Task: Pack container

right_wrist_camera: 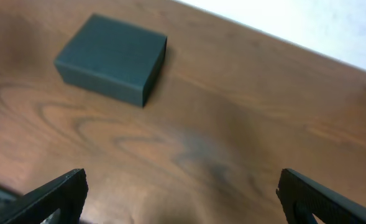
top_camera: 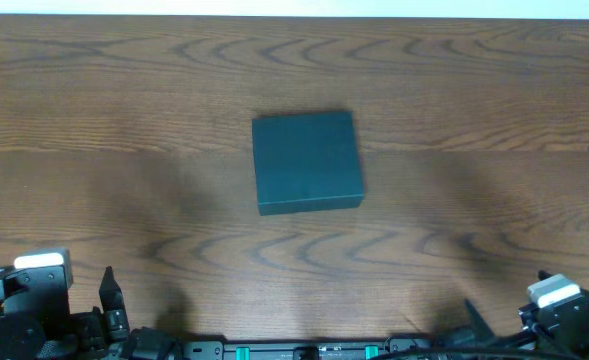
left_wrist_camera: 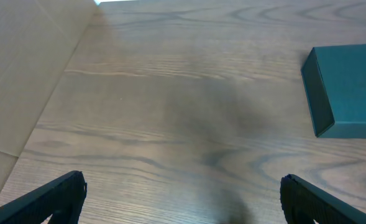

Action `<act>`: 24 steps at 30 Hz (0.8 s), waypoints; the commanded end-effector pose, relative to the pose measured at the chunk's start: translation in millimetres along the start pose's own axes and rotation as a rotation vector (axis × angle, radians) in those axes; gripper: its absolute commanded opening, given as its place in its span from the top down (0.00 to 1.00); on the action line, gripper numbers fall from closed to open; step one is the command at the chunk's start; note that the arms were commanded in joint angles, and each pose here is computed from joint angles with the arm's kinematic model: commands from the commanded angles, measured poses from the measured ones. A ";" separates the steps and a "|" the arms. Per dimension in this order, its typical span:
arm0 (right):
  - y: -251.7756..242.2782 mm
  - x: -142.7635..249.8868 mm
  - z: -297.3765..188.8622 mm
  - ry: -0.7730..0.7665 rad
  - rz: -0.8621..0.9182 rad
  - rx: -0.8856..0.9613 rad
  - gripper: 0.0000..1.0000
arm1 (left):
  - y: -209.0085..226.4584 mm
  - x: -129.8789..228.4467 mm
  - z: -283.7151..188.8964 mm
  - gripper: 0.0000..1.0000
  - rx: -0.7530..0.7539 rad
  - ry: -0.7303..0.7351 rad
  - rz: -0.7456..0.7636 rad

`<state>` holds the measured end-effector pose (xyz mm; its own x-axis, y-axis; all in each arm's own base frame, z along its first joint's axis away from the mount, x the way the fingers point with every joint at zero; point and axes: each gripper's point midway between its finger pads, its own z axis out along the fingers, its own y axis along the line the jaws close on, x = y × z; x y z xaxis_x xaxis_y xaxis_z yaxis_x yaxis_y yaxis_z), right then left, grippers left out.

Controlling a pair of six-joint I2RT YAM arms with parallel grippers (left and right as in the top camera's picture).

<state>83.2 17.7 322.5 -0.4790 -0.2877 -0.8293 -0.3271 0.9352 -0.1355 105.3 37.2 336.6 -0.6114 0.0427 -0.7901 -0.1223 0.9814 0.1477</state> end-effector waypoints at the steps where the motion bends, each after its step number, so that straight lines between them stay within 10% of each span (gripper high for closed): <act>1: -0.9 9.0 -0.4 0.037 -0.006 0.008 0.01 | 2.7 0.2 -0.5 0.01 -0.016 0.000 0.003; 15: -0.2 22.3 -1.3 0.091 -0.016 0.008 0.01 | 2.8 0.2 -0.5 0.02 -0.016 0.000 0.003; 24: -30.6 -36.1 6.5 -0.135 -0.019 0.224 0.01 | 2.7 0.2 -0.5 0.02 -0.016 0.000 0.003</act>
<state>107.8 6.6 353.4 -0.3673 -0.2835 -0.8858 -0.1964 0.9546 -0.2241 105.3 37.2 336.6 -0.6114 0.0426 -0.7902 -0.1225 0.9814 0.1477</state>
